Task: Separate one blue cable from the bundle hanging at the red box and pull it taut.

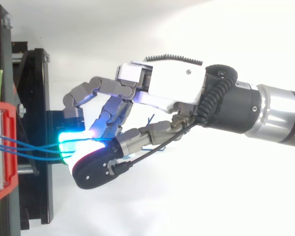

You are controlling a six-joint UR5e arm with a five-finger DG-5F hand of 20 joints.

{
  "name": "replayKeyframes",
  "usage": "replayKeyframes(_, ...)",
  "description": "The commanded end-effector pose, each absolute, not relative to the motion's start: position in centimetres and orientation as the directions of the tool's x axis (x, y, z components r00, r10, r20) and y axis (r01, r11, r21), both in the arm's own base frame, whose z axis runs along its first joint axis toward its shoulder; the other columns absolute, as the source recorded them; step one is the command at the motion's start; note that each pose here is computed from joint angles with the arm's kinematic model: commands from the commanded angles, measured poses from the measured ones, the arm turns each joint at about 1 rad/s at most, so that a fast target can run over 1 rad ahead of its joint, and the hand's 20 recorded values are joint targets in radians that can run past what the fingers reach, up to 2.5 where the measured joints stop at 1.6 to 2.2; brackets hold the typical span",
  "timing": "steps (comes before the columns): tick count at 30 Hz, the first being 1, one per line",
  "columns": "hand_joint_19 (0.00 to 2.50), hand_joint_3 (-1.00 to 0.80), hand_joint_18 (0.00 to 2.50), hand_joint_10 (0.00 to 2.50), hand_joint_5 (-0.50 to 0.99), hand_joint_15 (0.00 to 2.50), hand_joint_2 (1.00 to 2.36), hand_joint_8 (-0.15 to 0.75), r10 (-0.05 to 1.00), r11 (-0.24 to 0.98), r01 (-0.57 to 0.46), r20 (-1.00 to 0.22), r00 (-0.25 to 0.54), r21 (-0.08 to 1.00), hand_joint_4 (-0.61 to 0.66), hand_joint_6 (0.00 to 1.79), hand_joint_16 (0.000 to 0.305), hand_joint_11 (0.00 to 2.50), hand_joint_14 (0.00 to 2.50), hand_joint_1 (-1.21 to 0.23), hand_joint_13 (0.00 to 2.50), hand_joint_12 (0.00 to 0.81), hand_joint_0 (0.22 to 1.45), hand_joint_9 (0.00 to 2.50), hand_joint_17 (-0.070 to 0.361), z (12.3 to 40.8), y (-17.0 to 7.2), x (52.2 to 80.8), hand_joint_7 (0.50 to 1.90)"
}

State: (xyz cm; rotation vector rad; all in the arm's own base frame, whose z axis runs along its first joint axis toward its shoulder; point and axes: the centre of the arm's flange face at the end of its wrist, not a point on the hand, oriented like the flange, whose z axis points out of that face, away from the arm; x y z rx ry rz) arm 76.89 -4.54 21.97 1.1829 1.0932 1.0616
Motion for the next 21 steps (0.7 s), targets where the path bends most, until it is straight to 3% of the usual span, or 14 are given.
replayKeyframes(1,0.61,-0.50,0.90,0.02,-0.23,1.60,1.00,0.343,0.985,0.083,-0.046,-0.075,0.157,0.995,0.20,0.87,0.045,1.39,0.02,-0.82,1.31,0.379,0.81,1.05,0.102,21.98,-4.54,76.89,1.21)
replayKeyframes(8,0.61,-0.50,0.93,0.02,-0.23,1.59,1.00,0.340,0.985,0.083,-0.046,-0.075,0.157,0.995,0.22,0.87,0.046,1.39,0.02,-0.79,1.31,0.382,0.78,1.04,0.103,21.98,-4.54,76.89,1.28)
replayKeyframes(13,0.64,-0.50,0.93,0.02,-0.24,1.54,1.00,0.344,0.985,0.082,-0.049,-0.074,0.154,0.995,0.24,0.87,0.047,1.36,0.01,-0.63,1.31,0.385,0.69,1.01,0.105,22.01,-4.51,76.92,1.16)
replayKeyframes(21,0.65,-0.50,0.94,0.02,-0.24,1.53,1.00,0.351,0.985,0.084,-0.046,-0.076,0.154,0.995,0.24,0.86,0.048,1.38,0.01,-0.61,1.30,0.390,0.60,1.01,0.108,21.98,-4.51,76.90,1.17)
